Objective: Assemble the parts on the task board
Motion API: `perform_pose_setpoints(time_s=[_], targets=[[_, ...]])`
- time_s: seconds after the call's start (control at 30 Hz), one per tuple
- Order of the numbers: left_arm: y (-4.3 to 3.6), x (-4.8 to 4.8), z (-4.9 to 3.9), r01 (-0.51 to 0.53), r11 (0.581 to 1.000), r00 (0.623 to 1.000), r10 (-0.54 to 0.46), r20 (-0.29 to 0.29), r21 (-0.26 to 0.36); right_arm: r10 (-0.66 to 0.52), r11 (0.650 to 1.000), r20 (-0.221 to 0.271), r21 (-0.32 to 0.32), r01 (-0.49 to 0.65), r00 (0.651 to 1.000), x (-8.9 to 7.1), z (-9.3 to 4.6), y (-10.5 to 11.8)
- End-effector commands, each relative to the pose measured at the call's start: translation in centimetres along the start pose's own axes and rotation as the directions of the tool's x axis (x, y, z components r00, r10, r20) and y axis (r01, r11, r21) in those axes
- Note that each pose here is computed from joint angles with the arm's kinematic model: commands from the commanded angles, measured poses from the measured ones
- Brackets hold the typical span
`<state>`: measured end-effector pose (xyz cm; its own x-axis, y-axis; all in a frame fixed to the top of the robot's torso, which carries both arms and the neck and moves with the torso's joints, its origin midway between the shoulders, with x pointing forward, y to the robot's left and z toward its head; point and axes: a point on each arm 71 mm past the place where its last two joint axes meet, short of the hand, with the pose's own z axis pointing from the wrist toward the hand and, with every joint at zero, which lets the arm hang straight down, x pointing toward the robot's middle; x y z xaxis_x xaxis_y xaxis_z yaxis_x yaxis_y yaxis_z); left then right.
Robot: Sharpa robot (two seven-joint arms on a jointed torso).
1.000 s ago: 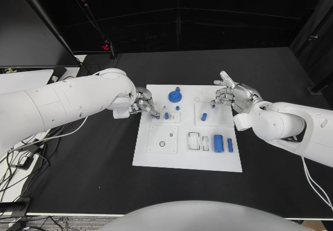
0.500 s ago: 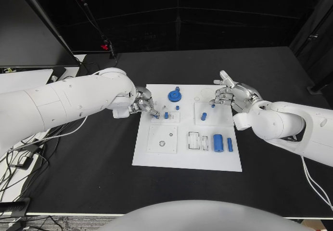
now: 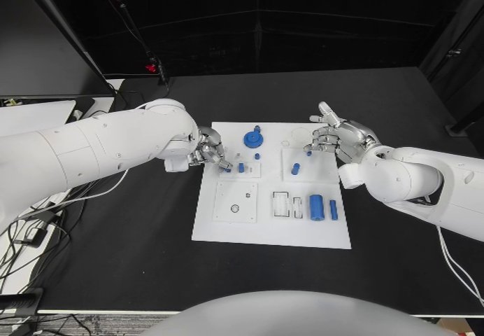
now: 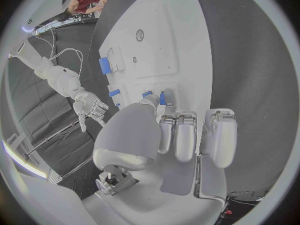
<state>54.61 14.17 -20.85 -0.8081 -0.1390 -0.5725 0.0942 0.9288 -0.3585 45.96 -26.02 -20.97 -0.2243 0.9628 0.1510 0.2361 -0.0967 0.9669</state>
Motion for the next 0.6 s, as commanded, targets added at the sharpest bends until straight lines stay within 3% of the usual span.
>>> perform_pose_setpoints(time_s=[0.03,0.6], targets=[[0.04,0.16,0.02,-0.01,1.0,1.0,0.009,-0.025,-0.012,0.002,1.0,-0.011,-0.01,-0.003,1.0,0.18,-0.01,0.15],[0.19,0.04,0.06,-0.005,1.0,1.0,0.005,-0.017,-0.018,0.002,1.0,-0.01,-0.009,-0.002,1.0,0.16,-0.01,0.14]])
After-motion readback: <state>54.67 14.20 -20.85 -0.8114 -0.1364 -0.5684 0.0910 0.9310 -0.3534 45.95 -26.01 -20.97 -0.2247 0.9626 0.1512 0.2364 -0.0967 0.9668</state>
